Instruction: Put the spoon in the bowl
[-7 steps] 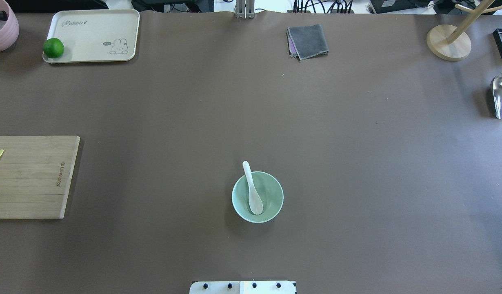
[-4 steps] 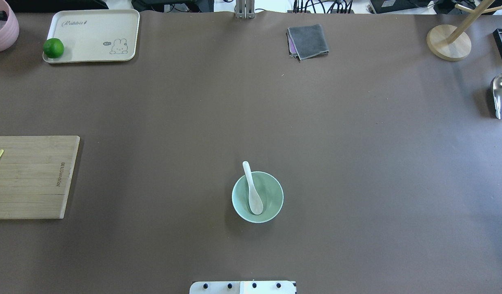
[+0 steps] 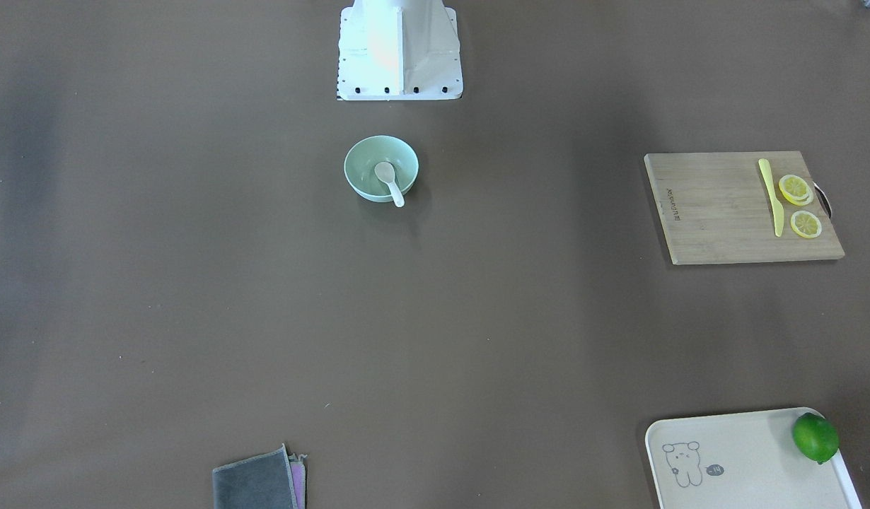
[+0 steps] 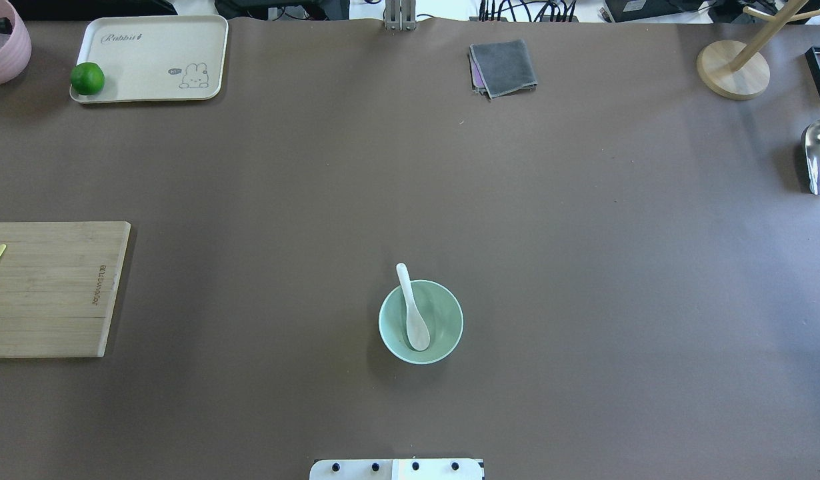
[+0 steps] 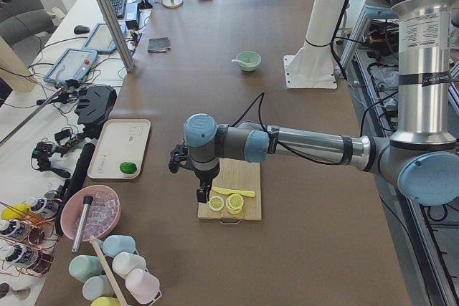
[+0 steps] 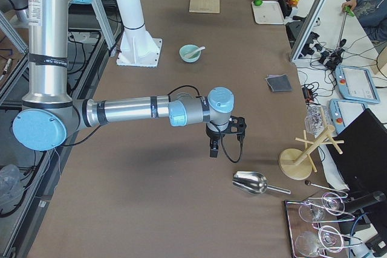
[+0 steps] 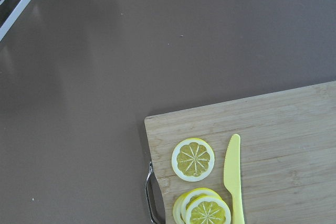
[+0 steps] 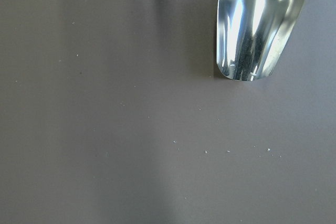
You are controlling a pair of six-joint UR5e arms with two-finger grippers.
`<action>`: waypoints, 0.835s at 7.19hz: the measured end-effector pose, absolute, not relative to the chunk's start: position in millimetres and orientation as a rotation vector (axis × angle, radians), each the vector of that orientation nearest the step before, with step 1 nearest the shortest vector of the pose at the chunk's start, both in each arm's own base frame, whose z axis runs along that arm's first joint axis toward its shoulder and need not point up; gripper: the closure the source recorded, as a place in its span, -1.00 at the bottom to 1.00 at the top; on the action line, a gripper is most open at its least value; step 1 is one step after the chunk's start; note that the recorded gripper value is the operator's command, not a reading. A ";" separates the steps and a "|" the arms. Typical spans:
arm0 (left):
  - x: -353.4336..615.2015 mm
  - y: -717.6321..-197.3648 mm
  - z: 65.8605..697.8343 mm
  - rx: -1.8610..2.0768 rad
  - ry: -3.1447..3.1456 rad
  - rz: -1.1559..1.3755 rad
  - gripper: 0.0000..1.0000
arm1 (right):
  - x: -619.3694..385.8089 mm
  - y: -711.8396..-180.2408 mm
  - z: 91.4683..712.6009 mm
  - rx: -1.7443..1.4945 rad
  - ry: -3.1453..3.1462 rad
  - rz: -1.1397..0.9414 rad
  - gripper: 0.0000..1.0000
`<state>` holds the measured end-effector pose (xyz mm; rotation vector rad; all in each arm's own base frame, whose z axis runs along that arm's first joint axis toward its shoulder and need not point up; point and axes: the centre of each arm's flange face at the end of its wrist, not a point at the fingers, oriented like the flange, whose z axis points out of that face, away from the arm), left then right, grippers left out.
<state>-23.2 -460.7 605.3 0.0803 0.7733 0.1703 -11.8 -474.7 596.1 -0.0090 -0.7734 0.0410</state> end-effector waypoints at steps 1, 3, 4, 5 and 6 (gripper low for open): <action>-23.3 -460.5 606.0 0.078 0.773 0.169 -0.97 | -8.1 -475.8 594.8 -0.011 -0.770 0.025 -1.00; -23.2 -460.3 608.2 0.071 0.774 0.167 -0.97 | -1.4 -475.0 596.2 -0.008 -0.766 -0.009 -1.00; -22.9 -460.3 609.4 0.068 0.774 0.165 -0.97 | -0.1 -473.3 598.2 -0.002 -0.764 -0.035 -1.00; -22.6 -460.5 610.2 0.065 0.775 0.162 -0.97 | 0.9 -471.2 600.6 0.007 -0.762 -0.067 -1.00; -22.5 -460.7 610.2 0.064 0.774 0.160 -0.97 | 1.8 -469.5 602.7 0.014 -0.761 -0.094 -1.00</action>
